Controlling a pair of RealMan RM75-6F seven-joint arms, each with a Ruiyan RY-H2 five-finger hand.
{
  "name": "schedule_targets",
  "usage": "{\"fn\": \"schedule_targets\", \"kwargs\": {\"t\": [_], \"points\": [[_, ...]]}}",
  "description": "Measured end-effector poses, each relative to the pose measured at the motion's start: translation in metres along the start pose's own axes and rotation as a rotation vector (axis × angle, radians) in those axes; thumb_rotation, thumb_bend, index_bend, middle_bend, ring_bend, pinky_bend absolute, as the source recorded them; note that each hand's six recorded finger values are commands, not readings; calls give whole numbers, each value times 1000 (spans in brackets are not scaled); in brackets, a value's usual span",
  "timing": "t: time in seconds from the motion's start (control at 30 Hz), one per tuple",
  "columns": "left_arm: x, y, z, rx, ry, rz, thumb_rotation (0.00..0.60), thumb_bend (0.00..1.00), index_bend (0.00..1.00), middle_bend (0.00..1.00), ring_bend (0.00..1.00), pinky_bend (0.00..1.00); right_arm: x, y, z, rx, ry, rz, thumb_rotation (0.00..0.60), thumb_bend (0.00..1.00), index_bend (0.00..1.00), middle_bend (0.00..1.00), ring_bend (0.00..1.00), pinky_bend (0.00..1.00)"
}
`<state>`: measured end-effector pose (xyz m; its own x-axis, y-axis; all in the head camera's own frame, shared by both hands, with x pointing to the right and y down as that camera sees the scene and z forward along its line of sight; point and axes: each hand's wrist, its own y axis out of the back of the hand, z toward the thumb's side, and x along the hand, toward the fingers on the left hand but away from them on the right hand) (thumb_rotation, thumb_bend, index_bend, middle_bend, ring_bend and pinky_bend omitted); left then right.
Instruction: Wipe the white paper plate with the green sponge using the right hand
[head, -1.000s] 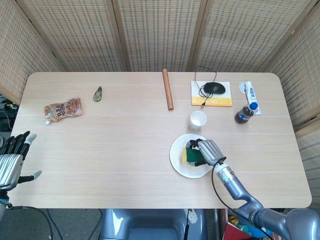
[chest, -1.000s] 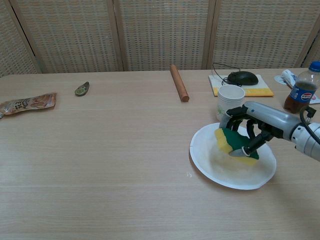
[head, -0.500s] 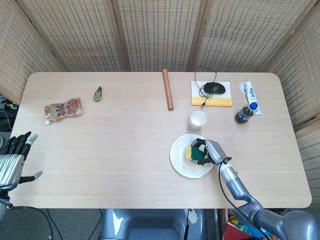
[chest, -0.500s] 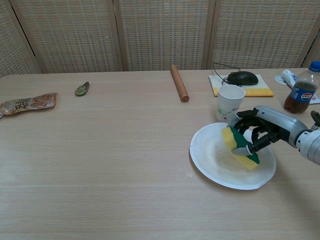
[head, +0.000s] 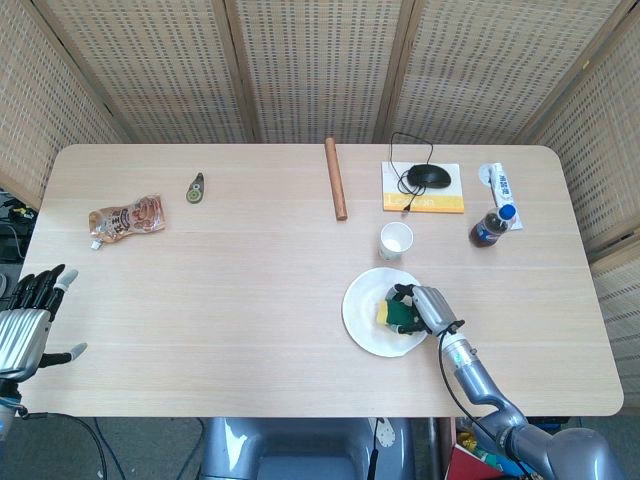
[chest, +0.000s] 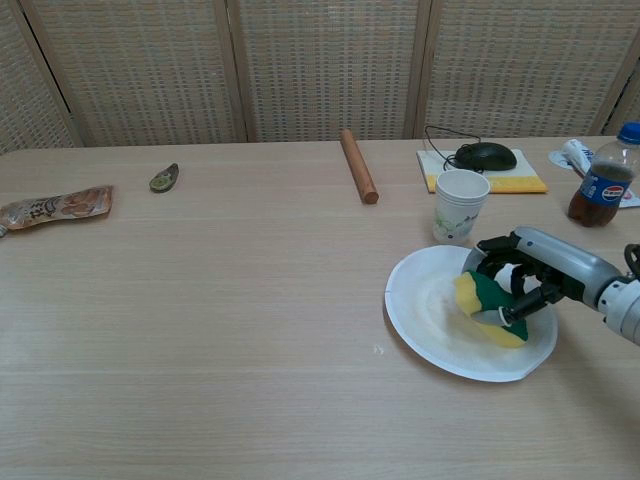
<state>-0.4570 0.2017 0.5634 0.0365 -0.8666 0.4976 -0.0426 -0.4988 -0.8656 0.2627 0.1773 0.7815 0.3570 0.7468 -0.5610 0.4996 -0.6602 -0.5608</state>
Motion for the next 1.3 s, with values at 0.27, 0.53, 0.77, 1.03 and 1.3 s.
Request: {"fn": "schedule_targets", "kwargs": {"t": [0.27, 0.53, 0.77, 1.03, 1.3], "points": [[-1, 1, 0, -5, -2, -1, 600, 0, 0, 0, 0, 0, 2, -7, -1, 4, 15, 12, 600, 237, 511, 510, 404, 628], [-1, 0, 1, -7, -8, -5, 600, 0, 0, 0, 0, 0, -1, 9, 17, -6, 103, -67, 600, 255, 512, 512, 404, 628], [-1, 0, 1, -8, -9, -6, 600, 0, 0, 0, 0, 0, -7, 10, 22, 47, 121, -62, 600, 255, 512, 512, 404, 628], [-1, 1, 0, -12, -6, -5, 600, 0, 0, 0, 0, 0, -10, 1, 12, 88, 75, -34, 600, 255, 512, 512, 404, 628], [-2, 1, 0, -12, -10, -5, 600, 0, 0, 0, 0, 0, -8, -3, 1, 87, 44, -17, 600, 256, 512, 512, 404, 628]]}}
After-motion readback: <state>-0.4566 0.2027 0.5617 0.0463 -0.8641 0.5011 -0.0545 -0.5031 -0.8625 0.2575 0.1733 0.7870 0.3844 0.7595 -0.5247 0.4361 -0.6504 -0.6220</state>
